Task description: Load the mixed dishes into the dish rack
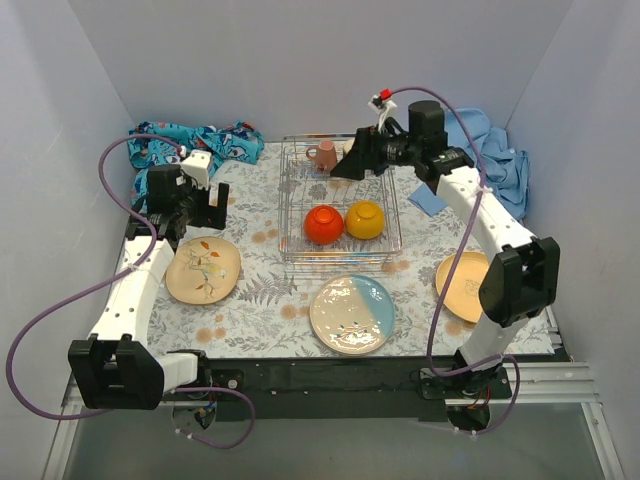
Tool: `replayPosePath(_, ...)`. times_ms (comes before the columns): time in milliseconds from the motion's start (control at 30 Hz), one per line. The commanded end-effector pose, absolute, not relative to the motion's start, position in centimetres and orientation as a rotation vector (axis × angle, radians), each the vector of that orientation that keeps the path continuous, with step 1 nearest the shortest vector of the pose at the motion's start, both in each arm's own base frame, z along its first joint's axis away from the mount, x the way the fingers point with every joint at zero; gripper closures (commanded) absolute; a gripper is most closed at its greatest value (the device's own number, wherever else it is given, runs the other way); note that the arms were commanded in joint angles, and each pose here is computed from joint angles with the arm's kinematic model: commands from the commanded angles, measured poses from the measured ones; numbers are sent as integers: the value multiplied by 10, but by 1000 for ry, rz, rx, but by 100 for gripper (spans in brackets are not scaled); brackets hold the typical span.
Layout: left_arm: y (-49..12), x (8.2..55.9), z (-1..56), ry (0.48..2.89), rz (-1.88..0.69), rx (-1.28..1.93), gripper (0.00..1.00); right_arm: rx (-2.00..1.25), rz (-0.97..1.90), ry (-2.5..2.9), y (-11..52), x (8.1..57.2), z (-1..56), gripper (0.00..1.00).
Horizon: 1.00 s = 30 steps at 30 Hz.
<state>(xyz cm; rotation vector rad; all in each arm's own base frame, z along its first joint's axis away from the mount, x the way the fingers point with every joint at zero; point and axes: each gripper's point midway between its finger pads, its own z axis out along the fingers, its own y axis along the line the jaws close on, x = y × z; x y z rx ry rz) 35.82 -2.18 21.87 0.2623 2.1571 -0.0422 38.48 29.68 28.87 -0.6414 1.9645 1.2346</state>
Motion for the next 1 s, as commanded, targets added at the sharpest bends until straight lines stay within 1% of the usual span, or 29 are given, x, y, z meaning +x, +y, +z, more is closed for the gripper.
replayPosePath(0,-24,337,202,2236,-58,325,6,-462,1315,1939,272,394,320,2)
replayPosePath(100,-19,327,185,2271,-18,368,5,-391,1238,1988,239,397,308,2)
replayPosePath(133,-16,322,174,2297,-5,376,5,-426,1166,1946,225,395,315,2)
replayPosePath(167,-11,319,168,2310,28,378,5,-428,1107,1970,216,394,303,2)
replayPosePath(233,-6,308,149,2353,68,435,5,-483,942,1948,194,394,305,3)
replayPosePath(300,0,303,131,2411,99,489,7,-468,860,2001,177,389,294,5)
replayPosePath(400,-3,297,115,2441,76,568,8,-424,759,2076,144,384,279,5)
replayPosePath(433,-3,302,116,2406,84,583,8,-414,739,2100,134,383,275,5)
replayPosePath(500,-9,302,110,2389,43,593,7,-505,701,2168,125,366,254,5)
replayPosePath(600,-19,305,101,2409,-36,543,8,-604,642,2259,111,337,233,5)
replayPosePath(667,-16,312,91,2414,-20,488,9,-637,611,2277,105,318,221,5)
replayPosePath(700,-9,309,79,2433,29,477,10,-668,598,2276,103,312,214,4)
replayPosePath(733,-5,321,80,2382,68,475,11,-664,588,2293,101,304,205,4)
replayPosePath(767,3,324,74,2386,109,484,12,-660,585,2300,100,303,202,4)
replayPosePath(833,13,339,79,2360,159,455,14,-609,603,2333,100,304,201,3)
replayPosePath(900,34,347,73,2406,207,377,15,-604,634,2322,102,306,202,2)
replayPosePath(967,52,364,86,2395,255,335,18,-642,656,2293,106,311,201,2)
